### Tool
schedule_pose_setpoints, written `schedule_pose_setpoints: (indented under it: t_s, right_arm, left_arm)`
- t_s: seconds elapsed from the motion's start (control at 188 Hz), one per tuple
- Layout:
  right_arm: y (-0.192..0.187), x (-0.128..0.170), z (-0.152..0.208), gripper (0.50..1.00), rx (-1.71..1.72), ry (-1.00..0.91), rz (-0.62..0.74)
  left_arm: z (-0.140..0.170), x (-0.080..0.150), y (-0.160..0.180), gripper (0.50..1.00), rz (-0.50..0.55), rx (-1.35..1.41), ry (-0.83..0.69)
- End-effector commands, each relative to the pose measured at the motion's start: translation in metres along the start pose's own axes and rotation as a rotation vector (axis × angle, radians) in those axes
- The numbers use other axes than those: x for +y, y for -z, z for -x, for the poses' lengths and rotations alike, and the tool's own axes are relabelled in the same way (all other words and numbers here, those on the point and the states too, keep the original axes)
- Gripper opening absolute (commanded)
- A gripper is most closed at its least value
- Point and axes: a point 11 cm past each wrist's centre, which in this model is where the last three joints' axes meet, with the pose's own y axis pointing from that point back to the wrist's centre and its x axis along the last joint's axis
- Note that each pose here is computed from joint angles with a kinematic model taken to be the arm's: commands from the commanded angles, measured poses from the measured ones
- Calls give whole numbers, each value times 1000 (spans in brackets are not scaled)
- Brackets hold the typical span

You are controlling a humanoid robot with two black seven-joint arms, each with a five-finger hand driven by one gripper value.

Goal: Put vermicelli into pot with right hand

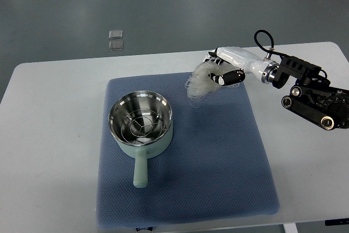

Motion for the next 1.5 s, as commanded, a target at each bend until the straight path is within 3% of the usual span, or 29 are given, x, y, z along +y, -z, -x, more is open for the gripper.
schedule_pose_setpoints:
  t_s: [0.0, 0.256, 0.394, 0.777, 0.831, 0.862, 0.868, 0.873, 0.878, 0.884, 0.889, 0.894, 0.9, 0.905, 0.91, 0.932, 1.166, 1.496]
  right_arm:
    - [15, -3, -14, 500, 16, -62, -64]
    - [86, -11, -31, 500, -10, -168, -274]
    - [125, -16, -24, 500, -39, -169, -377]
    - [153, -23, 29, 502, -59, -41, -438]
    - [154, -22, 34, 549, -62, -30, -441]
    - [156, -23, 37, 619, -64, -23, -442]
    - [156, -23, 37, 659, -68, -23, -443]
    - [156, -23, 37, 660, -68, -23, -443]
    - [157, -23, 38, 712, -70, -23, -445]
    - [157, -23, 38, 713, -70, -23, -445]
    - [157, -23, 39, 768, -72, -20, -445]
    - [157, -23, 39, 768, -72, -20, -445]
    - [158, -23, 41, 827, -75, -19, -445]
    - [158, -23, 41, 827, -75, -19, -445]
    - [158, -23, 42, 876, -77, -16, -445]
    - [157, -23, 45, 929, -83, -13, -442]
    - [144, -21, 45, 930, -77, -16, -409]
    - [104, -18, -8, 930, -355, -169, -280]
  left_arm:
    - [0, 0, 0, 1000, 1, 0, 0]
    - [0, 0, 0, 1000, 1, 0, 0]
    - [0, 0, 0, 1000, 1, 0, 0]
    - [0, 0, 0, 1000, -1, 0, 0]
    - [0, 0, 0, 1000, 1, 0, 0]
    - [0, 0, 0, 1000, -1, 0, 0]
    - [0, 0, 0, 1000, 1, 0, 0]
    - [0, 0, 0, 1000, 1, 0, 0]
    - [0, 0, 0, 1000, 1, 0, 0]
    - [0, 0, 0, 1000, 1, 0, 0]
    - [0, 0, 0, 1000, 1, 0, 0]
    - [0, 0, 0, 1000, 1, 0, 0]
    - [0, 0, 0, 1000, 1, 0, 0]
    - [0, 0, 0, 1000, 1, 0, 0]
    - [0, 0, 0, 1000, 1, 0, 0]
    - [0, 0, 0, 1000, 1, 0, 0]
    - [0, 0, 0, 1000, -1, 0, 0]
    - [0, 0, 0, 1000, 1, 0, 0]
